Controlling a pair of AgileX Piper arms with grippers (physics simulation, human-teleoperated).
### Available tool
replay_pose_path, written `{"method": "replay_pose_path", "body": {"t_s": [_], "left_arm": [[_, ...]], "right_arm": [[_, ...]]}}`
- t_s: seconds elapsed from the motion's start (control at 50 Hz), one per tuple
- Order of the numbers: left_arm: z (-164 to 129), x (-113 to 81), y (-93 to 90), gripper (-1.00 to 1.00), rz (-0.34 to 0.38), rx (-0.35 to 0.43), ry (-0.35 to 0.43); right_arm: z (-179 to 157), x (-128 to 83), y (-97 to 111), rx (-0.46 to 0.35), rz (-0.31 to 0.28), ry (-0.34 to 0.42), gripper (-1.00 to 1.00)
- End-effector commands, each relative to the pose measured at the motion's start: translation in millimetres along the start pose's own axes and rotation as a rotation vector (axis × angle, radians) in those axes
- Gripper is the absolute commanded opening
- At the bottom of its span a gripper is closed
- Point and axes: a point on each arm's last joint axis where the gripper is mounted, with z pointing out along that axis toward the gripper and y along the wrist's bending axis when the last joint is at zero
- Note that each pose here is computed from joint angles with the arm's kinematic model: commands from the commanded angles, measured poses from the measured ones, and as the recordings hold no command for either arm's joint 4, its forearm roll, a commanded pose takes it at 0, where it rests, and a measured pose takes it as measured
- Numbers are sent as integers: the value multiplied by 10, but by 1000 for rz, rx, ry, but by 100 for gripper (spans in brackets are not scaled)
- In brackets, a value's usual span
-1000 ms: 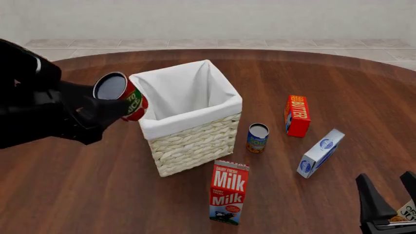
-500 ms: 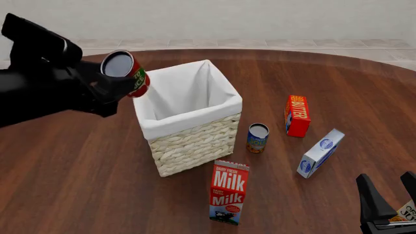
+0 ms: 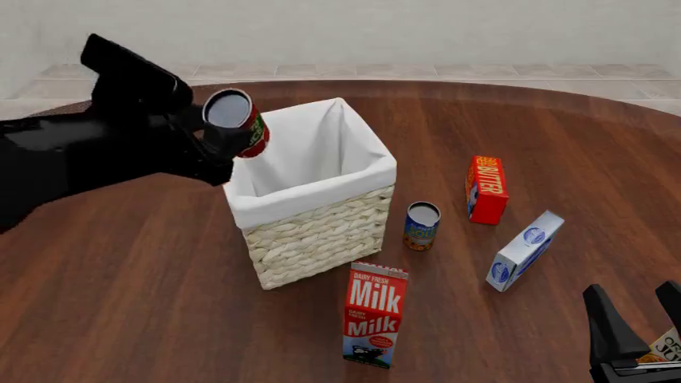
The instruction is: Pick up the alphabet soup and the tomato sauce, and put them in the basket.
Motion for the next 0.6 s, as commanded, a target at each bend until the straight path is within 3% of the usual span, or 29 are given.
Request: {"method": "replay_pose_path", "body": {"t_s": [0.02,0.6], "left_arm": [[224,29,-21,-100,24,9,18],[668,89,27,-100,45,9,102]], "right_arm": [[0,-2,-1,2,3,0,100],[0,9,-5,9,11,5,100]]}}
